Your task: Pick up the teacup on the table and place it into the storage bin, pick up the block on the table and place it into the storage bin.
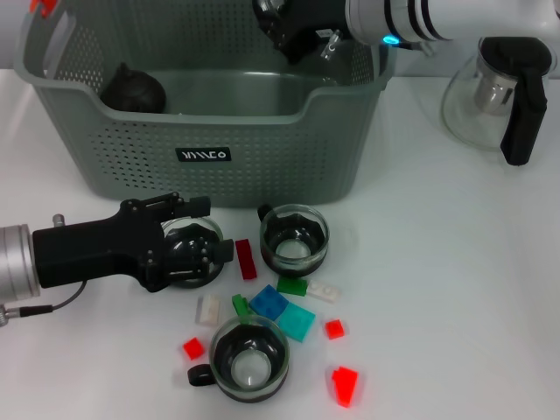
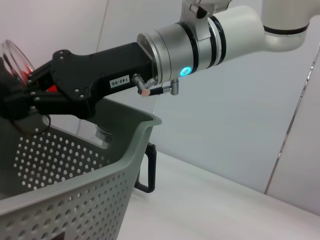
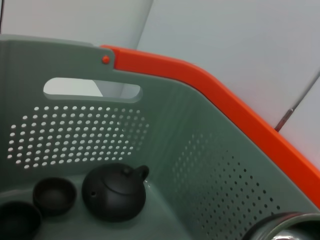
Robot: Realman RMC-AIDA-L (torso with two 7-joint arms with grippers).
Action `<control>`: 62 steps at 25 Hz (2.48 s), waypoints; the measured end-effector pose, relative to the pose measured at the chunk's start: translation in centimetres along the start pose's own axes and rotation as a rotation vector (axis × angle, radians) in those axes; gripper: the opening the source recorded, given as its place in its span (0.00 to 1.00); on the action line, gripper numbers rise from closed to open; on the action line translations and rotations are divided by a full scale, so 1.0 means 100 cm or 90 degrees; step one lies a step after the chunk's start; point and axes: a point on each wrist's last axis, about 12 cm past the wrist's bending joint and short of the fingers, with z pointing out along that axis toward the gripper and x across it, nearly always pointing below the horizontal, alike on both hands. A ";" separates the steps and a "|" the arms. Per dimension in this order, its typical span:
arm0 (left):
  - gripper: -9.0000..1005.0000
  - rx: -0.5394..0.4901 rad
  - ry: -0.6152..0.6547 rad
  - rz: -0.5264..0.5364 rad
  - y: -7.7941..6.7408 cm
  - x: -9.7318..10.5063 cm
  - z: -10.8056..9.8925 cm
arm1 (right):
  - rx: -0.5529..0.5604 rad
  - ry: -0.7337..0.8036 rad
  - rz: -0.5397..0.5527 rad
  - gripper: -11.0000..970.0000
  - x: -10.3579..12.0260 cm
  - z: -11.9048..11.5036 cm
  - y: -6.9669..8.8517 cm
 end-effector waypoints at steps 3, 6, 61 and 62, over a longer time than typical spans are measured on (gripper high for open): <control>0.82 0.000 0.000 0.001 0.000 0.000 0.000 | -0.003 0.002 0.005 0.07 0.003 -0.001 0.001; 0.82 0.000 0.000 0.001 0.000 0.000 0.000 | -0.006 0.005 0.012 0.07 0.008 -0.001 0.003; 0.82 0.003 0.002 0.012 0.003 -0.004 0.000 | -0.095 -0.279 0.089 0.64 -0.001 -0.125 -0.005; 0.82 0.003 0.003 0.013 0.003 -0.004 -0.001 | -0.095 -0.279 0.089 0.64 -0.001 -0.125 -0.005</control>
